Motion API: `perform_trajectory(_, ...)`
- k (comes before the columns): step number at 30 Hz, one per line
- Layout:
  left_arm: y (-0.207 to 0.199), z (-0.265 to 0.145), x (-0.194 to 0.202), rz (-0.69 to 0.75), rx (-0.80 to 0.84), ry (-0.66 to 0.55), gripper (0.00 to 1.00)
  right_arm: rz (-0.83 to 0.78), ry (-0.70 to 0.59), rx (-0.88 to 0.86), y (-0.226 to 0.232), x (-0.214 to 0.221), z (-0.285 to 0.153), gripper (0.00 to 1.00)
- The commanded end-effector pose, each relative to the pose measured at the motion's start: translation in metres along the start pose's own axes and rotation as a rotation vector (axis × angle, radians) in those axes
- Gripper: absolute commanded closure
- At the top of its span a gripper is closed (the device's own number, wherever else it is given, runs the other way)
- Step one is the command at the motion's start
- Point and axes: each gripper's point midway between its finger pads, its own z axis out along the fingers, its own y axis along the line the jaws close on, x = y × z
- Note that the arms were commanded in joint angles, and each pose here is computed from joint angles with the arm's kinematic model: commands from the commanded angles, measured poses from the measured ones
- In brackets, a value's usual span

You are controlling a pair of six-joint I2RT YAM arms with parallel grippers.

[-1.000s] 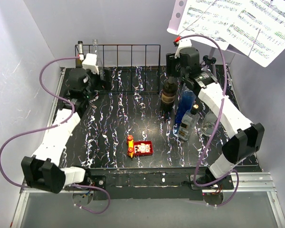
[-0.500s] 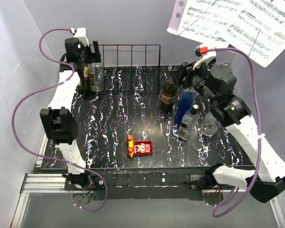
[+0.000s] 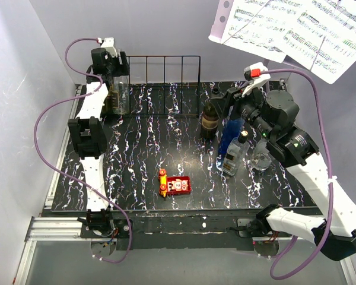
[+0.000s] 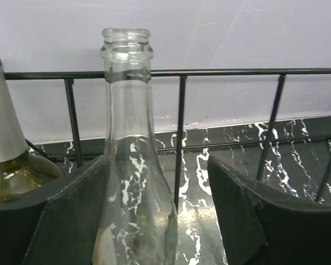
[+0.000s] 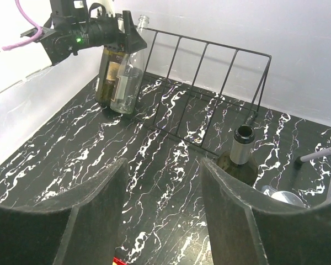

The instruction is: Take the wine bottle off the wine rack

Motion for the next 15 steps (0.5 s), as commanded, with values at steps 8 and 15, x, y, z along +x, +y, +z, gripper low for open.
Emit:
perform_trajectory(8,0.019,0.010,-0.044,0.057,-0.012,-0.172,0.35,-0.012,-0.023,-0.013,0.005,-0.012,0.004,0.38)
perform_trajectory(15,0.009,0.023,-0.033,0.056,0.062,-0.192,0.41,-0.013,-0.063,-0.026,0.009,-0.031,0.004,0.38)
